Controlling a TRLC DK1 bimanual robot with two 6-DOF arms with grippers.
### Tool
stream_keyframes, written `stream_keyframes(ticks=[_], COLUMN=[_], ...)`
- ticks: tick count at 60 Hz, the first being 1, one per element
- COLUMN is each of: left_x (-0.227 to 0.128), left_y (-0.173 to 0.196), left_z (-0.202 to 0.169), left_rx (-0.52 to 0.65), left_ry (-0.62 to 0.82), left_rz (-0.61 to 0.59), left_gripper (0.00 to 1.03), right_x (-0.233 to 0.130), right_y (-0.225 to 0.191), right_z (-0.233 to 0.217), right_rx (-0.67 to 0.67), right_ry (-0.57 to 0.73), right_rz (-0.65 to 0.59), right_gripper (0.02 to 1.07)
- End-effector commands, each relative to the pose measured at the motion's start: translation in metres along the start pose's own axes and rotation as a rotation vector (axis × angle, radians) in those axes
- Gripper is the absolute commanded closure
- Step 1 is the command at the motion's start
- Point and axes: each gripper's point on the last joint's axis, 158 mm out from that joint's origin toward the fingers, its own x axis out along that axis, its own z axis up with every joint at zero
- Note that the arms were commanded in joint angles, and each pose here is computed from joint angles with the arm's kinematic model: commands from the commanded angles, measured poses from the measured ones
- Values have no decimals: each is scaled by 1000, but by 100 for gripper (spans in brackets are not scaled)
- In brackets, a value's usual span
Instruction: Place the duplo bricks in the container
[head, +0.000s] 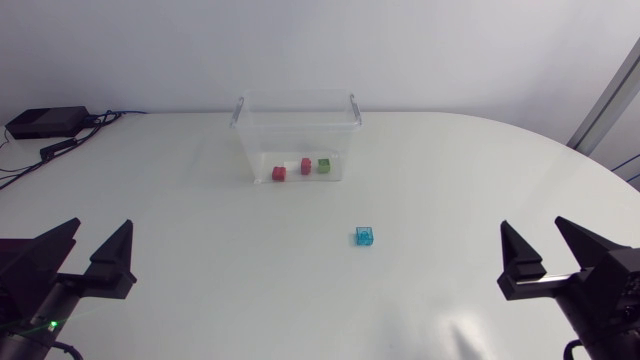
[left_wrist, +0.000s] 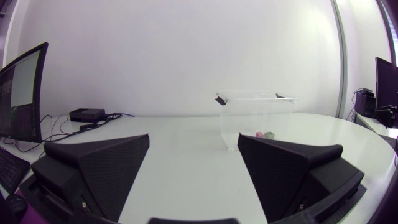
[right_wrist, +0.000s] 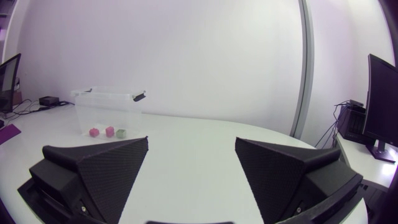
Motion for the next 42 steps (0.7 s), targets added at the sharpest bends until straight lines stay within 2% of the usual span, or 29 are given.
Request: stream_keyframes(ticks=[1, 15, 27, 42], left_x=[1, 1, 1, 1], left_y=[1, 1, 1, 1], left_z=[-4, -4, -4, -4], left_rx=[-26, -28, -28, -28], left_ry=[-1, -1, -1, -1], left_rz=[4, 4, 4, 4], left_gripper=[4, 4, 4, 4], right_x=[1, 1, 1, 2], right_y=[2, 2, 2, 2], right_z=[-7, -8, -6, -12], right_rx=[-9, -12, -101, -101], right_ry=[8, 10, 3, 32], right_rz=[7, 8, 5, 10], right_gripper=[6, 6, 6, 6])
